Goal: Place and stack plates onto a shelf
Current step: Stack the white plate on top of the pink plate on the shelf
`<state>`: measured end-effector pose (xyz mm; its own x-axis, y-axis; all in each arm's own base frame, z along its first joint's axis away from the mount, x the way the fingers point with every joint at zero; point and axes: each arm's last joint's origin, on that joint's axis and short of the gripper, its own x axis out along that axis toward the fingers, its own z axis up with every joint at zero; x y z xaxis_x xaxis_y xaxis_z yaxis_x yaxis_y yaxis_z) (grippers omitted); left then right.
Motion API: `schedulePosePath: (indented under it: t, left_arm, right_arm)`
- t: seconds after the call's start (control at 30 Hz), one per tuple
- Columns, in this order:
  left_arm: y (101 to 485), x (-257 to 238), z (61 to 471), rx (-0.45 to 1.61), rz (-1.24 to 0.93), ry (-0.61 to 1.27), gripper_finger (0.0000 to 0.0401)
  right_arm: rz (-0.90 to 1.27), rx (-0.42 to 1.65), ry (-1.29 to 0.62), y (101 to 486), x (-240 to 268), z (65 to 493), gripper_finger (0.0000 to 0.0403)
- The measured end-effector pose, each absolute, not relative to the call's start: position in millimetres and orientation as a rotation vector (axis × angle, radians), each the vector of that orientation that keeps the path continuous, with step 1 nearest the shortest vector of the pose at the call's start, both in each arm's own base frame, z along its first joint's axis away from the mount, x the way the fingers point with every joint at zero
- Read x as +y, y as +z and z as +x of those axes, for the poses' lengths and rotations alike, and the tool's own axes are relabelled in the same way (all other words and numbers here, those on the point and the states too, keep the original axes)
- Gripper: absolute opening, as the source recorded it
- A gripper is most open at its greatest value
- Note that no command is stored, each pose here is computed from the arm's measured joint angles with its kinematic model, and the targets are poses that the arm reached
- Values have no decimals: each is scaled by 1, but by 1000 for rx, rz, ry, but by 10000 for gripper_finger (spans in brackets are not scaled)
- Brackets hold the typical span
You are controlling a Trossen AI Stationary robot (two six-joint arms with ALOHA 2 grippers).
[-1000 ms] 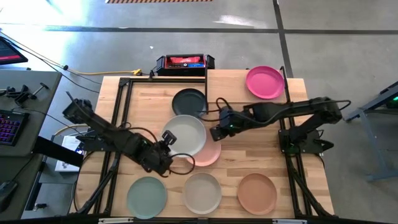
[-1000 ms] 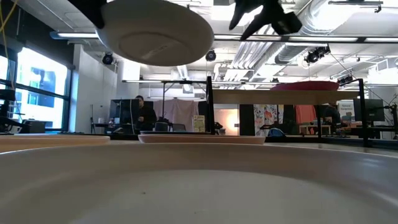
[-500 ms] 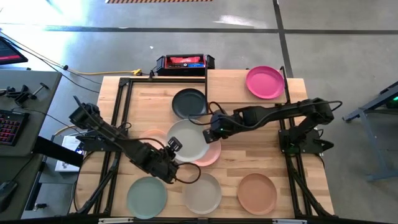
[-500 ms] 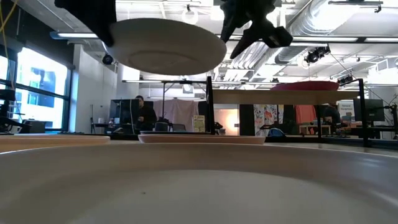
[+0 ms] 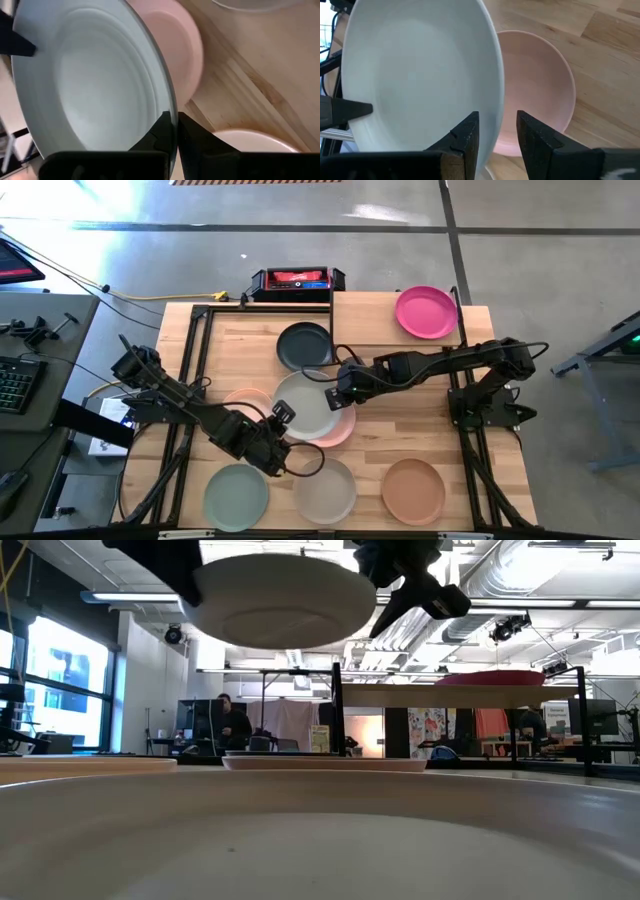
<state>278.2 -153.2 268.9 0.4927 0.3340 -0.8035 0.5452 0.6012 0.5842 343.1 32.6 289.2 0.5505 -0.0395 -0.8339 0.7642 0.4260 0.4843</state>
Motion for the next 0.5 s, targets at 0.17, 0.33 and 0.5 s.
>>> schedulePosePath:
  t: [0.17,0.33,0.5]
  left_arm:
    - [270,-154,280,1073,964,-140,5]
    - [270,-154,280,1073,964,-140,5]
    - [270,-153,280,1071,961,-138,5]
  right_arm:
    - [1020,853,-590,289,33,343,105]
    - [1008,860,-586,289,33,343,52]
    - [1004,856,-582,289,32,343,10]
